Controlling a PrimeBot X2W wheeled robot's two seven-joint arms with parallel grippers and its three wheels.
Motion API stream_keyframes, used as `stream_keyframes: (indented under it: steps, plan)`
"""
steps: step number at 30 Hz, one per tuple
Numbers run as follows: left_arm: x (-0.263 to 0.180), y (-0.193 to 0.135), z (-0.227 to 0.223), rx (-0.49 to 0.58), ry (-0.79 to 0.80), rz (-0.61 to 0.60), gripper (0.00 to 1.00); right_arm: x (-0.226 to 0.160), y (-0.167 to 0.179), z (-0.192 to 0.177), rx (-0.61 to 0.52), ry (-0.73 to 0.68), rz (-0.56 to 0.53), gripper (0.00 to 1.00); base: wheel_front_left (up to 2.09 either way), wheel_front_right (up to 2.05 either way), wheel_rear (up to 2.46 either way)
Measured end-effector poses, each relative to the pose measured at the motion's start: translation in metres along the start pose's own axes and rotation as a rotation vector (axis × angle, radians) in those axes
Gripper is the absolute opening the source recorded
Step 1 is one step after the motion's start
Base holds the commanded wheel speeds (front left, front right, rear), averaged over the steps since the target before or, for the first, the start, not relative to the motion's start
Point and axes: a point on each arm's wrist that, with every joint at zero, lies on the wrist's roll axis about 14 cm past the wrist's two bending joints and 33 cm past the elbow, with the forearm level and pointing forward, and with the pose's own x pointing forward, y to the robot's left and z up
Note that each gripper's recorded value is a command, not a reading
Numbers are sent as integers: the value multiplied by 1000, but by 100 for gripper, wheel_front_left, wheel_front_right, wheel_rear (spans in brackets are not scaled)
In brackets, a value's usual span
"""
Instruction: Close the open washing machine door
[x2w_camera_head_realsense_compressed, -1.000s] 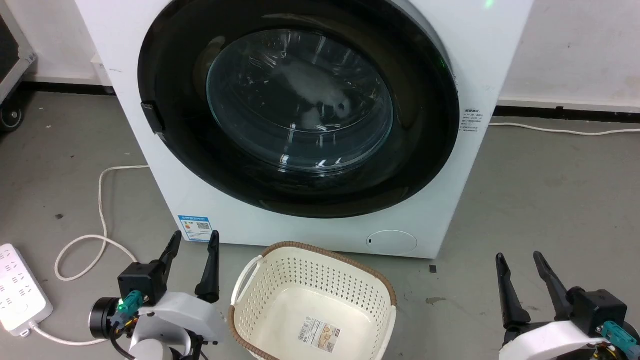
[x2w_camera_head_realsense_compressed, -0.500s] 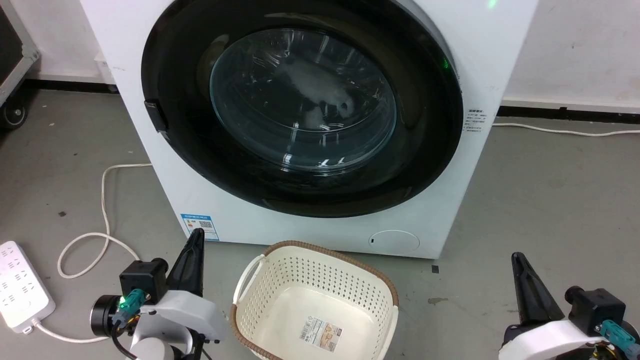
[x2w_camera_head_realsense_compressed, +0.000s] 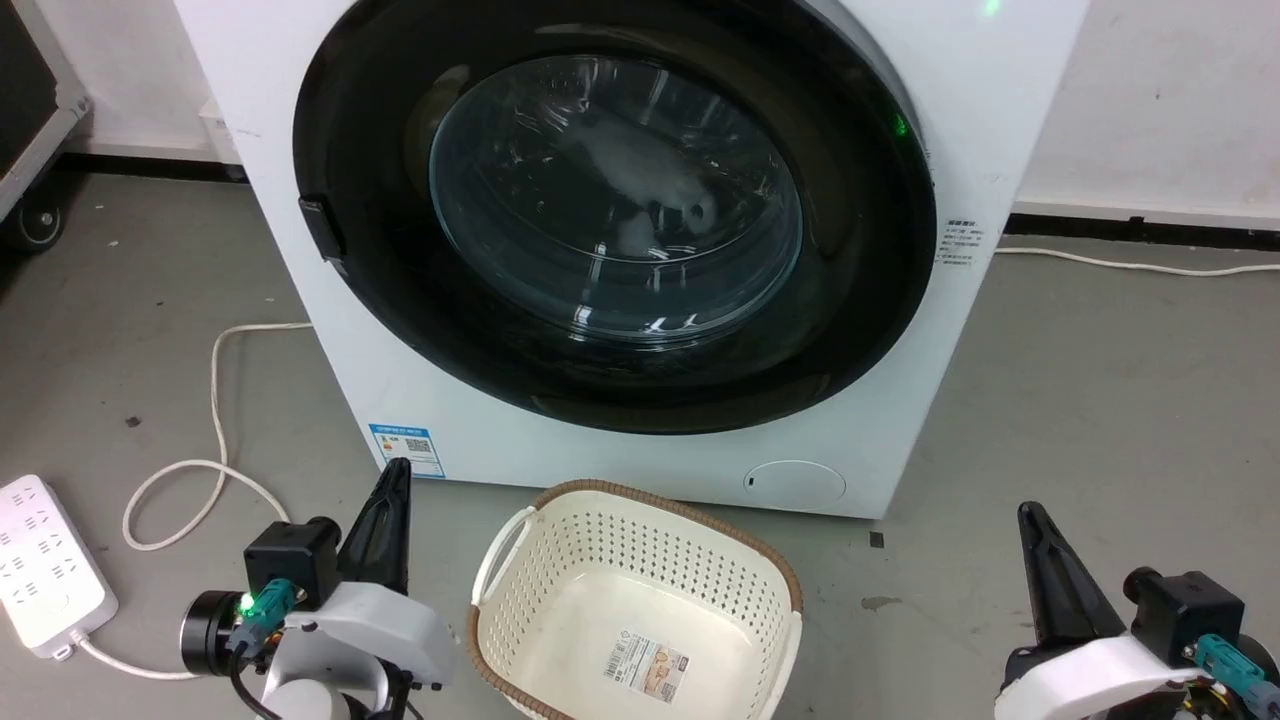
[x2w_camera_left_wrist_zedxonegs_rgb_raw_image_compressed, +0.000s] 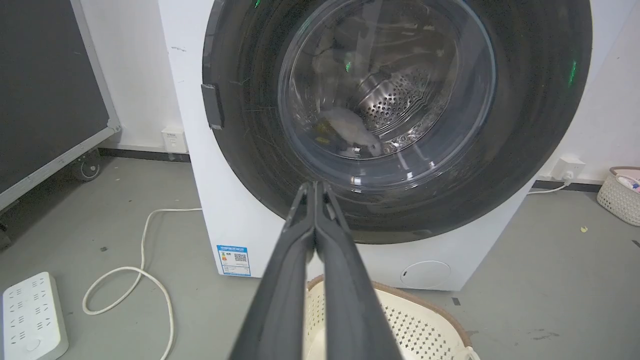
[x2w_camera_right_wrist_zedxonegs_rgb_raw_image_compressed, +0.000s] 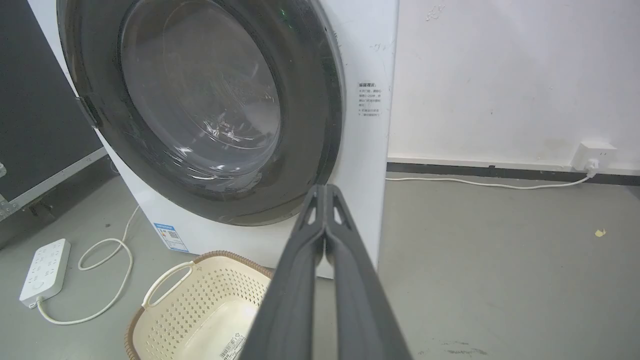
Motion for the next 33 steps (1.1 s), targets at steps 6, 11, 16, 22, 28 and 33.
stream_keyframes:
  steps: [6, 11, 16, 22, 28, 33]
  plan:
    - [-3, 1, -1, 10, 6, 7, 0, 1, 3, 1, -8, 3, 9, 0, 0, 0, 0]
    - [-4, 2, 0, 13, 6, 14, 0, 2, 5, 1, -12, 8, 16, 0, 0, 0, 0]
    - [-5, 3, 2, 18, 4, 21, 0, 4, 7, 1, -19, 12, 24, 0, 0, 0, 0]
    - [-9, 6, 1, 31, 16, 33, 0, 5, 11, 2, -29, 15, 36, 0, 0, 0, 0]
    - [-11, 6, 2, 37, 16, 37, 0, 6, 13, 3, -38, 18, 44, 0, 0, 0, 0]
    - [-12, 8, 3, 44, 18, 45, 0, 8, 16, 3, -46, 21, 51, 0, 0, 0, 0]
